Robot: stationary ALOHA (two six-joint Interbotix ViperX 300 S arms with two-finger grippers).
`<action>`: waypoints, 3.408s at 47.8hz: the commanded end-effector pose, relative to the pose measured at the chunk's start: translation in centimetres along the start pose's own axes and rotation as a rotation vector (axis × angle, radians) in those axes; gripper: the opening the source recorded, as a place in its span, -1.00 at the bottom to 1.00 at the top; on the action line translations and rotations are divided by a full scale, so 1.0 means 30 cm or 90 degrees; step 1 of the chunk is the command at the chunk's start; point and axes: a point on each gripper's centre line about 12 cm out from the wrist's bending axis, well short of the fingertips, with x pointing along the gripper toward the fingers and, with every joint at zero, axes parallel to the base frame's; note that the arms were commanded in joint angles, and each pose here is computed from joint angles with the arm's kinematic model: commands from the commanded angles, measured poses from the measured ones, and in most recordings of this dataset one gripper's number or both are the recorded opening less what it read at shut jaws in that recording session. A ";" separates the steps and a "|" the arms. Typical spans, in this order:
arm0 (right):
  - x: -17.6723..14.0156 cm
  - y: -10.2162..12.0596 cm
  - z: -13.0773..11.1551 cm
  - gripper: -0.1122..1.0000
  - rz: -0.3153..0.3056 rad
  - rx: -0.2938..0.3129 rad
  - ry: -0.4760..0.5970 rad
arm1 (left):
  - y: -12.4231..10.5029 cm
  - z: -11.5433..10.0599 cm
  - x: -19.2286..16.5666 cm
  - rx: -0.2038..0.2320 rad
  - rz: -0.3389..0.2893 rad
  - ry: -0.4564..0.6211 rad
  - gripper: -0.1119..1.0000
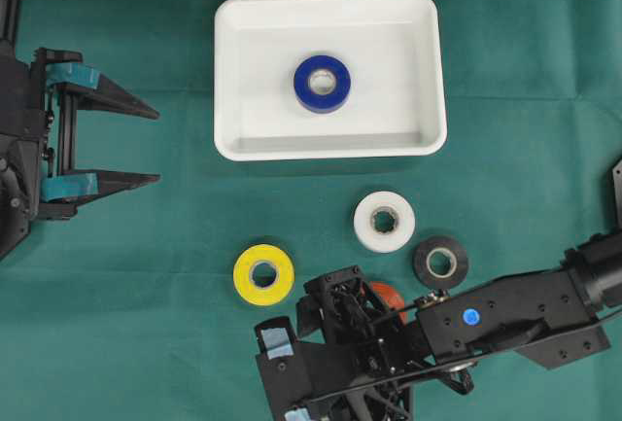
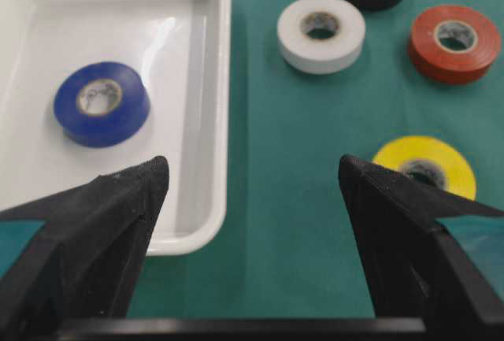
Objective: Pick up the tape from a random location and place it into the white case.
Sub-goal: 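Lower the right gripper onto the teal tape and close on its rim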
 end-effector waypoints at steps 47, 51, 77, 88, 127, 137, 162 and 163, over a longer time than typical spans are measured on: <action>-0.009 0.011 0.018 0.85 0.004 -0.002 -0.013 | -0.001 0.019 0.000 0.000 -0.001 -0.011 0.73; 0.010 0.012 0.010 0.85 0.002 -0.003 -0.004 | 0.000 0.018 0.000 -0.001 0.000 -0.011 0.73; 0.208 0.010 -0.071 0.85 -0.005 0.016 0.039 | -0.001 0.018 0.000 0.000 -0.001 -0.010 0.73; 0.269 0.030 -0.099 0.85 0.004 0.014 0.027 | 0.005 0.010 0.001 -0.003 0.004 -0.006 0.73; 0.361 0.025 -0.136 0.79 0.001 0.035 0.037 | 0.006 -0.011 0.004 -0.004 0.005 0.002 0.72; 0.335 0.028 -0.120 0.13 0.004 0.035 0.025 | 0.006 -0.013 0.004 -0.004 0.005 0.003 0.73; 0.309 0.030 -0.104 -0.27 0.007 0.032 0.013 | 0.006 -0.011 0.004 -0.004 0.005 0.002 0.73; 0.309 0.030 -0.104 -0.27 0.007 0.032 0.013 | 0.006 -0.013 0.004 -0.004 0.005 0.003 0.73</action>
